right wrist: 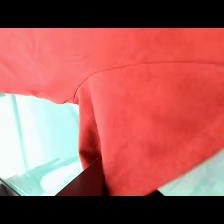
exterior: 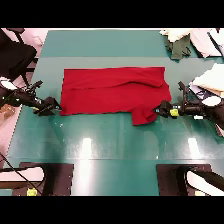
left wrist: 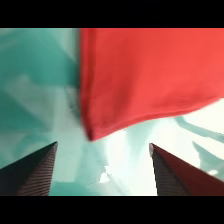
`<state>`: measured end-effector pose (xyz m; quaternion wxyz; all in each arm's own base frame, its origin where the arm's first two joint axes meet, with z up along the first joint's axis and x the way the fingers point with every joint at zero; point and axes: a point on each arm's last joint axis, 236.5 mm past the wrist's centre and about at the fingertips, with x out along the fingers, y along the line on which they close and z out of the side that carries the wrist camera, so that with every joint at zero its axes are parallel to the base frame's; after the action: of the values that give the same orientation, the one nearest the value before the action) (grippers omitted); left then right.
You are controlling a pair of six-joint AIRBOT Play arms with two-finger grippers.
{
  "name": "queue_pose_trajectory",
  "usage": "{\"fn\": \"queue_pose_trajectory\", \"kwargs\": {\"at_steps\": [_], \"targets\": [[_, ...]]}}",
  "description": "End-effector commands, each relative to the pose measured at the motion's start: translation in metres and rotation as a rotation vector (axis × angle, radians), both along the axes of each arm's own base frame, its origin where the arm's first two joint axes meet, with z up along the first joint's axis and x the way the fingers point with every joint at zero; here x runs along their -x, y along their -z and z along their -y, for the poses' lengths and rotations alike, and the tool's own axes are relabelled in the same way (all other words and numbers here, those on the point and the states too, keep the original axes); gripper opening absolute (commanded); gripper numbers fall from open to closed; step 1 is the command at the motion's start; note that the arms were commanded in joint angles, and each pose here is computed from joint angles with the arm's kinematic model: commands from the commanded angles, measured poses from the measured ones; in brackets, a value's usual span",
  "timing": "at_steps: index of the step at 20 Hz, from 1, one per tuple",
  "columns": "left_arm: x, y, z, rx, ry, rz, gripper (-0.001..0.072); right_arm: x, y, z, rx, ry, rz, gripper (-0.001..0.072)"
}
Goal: Fold the shirts.
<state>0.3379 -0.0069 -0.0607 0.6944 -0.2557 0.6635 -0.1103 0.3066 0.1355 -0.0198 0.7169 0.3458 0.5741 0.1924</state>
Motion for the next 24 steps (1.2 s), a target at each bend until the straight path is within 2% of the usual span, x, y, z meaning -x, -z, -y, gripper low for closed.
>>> {"fn": "queue_pose_trajectory", "kwargs": {"at_steps": [1, 5, 6, 8, 9, 10, 13, 16, 18, 21, 24], "targets": [[0.0, 0.006, -0.009, -0.055, -0.017, 0.003, 0.0663, 0.012, 0.006, 0.003, 0.018, 0.002, -0.019, 0.0016], [-0.024, 0.02, 0.037, 0.035, -0.054, 0.14, 0.0662, 0.017, 0.008, 0.001, 0.011, -0.003, -0.032, 0.0016], [-0.025, 0.025, 0.045, 0.024, -0.046, 0.15, 0.062, 0.018, 0.008, 0.0, 0.007, -0.005, -0.035, 0.0016], [-0.02, 0.026, 0.059, 0.029, -0.002, 0.142, 0.0266, 0.02, 0.007, -0.001, 0.002, -0.012, -0.041, 0.0016], [-0.016, 0.025, 0.063, 0.045, 0.011, 0.129, 0.0067, 0.021, 0.006, -0.001, -0.001, -0.016, -0.043, 0.0016], [-0.011, 0.022, 0.068, 0.067, 0.023, 0.114, 0.0021, 0.021, 0.004, -0.001, 0.001, -0.016, -0.033, 0.0016], [0.018, 0.005, 0.069, 0.062, 0.103, 0.056, 0.0019, 0.023, -0.012, 0.01, 0.038, 0.012, 0.007, 0.0016], [0.047, -0.015, 0.042, -0.088, 0.148, 0.036, 0.0019, 0.045, -0.022, 0.035, 0.133, 0.023, -0.002, 0.0016], [0.064, -0.033, 0.034, -0.147, 0.165, 0.052, 0.0019, 0.061, -0.035, 0.043, 0.151, 0.033, 0.003, 0.0016], [0.067, -0.053, 0.039, -0.146, 0.138, 0.11, 0.0019, 0.063, -0.053, 0.045, 0.153, 0.105, 0.083, 0.0015], [0.039, -0.06, 0.046, -0.108, 0.068, 0.206, 0.0019, 0.043, -0.048, 0.044, 0.168, 0.15, 0.14, 0.0015]]}}
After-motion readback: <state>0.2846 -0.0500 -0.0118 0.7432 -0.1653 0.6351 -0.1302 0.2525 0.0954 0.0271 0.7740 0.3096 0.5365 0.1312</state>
